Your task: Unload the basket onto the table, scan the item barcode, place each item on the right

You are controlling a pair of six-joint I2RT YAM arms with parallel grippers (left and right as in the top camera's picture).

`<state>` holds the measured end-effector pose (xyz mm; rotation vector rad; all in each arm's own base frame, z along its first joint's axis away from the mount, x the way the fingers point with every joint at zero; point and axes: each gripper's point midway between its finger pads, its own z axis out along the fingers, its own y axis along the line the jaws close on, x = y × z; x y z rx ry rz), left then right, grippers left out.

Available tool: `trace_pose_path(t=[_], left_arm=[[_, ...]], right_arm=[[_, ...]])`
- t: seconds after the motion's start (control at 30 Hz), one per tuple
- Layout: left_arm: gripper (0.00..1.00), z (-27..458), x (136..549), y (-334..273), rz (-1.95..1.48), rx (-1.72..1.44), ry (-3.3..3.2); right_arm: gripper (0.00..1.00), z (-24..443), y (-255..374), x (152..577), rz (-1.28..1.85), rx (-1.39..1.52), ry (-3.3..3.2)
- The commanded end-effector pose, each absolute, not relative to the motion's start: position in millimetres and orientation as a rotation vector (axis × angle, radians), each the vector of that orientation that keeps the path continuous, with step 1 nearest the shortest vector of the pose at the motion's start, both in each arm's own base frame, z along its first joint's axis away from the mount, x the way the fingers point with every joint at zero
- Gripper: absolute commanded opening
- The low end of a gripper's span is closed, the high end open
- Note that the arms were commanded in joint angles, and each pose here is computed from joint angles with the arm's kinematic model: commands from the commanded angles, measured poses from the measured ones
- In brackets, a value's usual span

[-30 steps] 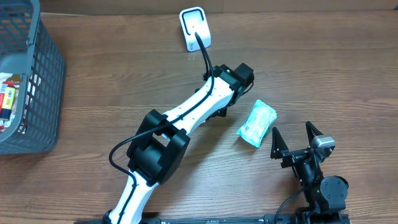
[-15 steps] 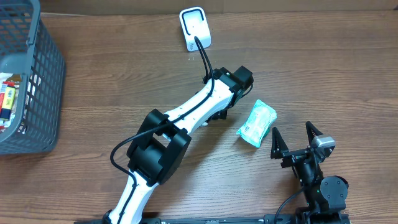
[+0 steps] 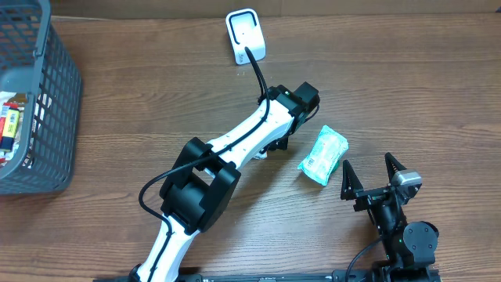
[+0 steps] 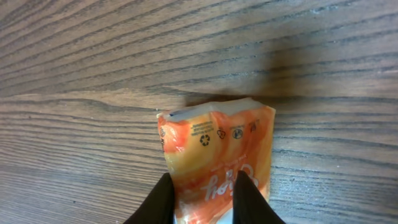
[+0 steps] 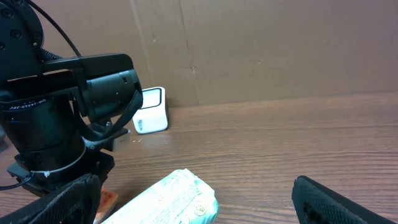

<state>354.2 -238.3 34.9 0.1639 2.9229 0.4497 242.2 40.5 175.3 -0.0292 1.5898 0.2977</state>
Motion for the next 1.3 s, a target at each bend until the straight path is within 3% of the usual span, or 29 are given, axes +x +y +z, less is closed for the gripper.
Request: trace_pose_path(t=[0.0,0.13,0.3,0.53,0.63,0.8,1.27], left_arm=[[0.2,49,359,-231,0.431,0.148,2.919],[0.29,72,371,-229,0.355,0.089,2.908],[0.3,98,372,-247,0.045,0.125,2.975],[0.29,119,337,-314,-0.688,0.725,2.959],[0.31,128,326,-333,-0.851,0.84,2.896],[0.42,130,320,-347,-0.875,0.893,2.858],[0.44,121,302,-364,-0.845,0.977,2.858]], right_arm=[[1.0,172,38,243,0.279,-0.022,1.593],[1.0,172,38,243,0.279,-0.022,1.593],[1.0,172,38,243,0.279,-0.022,1.593],[1.0,172,38,243,0.279,-0.022,1.592],[1.0,172,38,243,0.279,-0.022,1.593],[1.0,172,38,243,0.279,-0.022,1.592],[1.0,172,38,243,0.279,-0.022,1.593]])
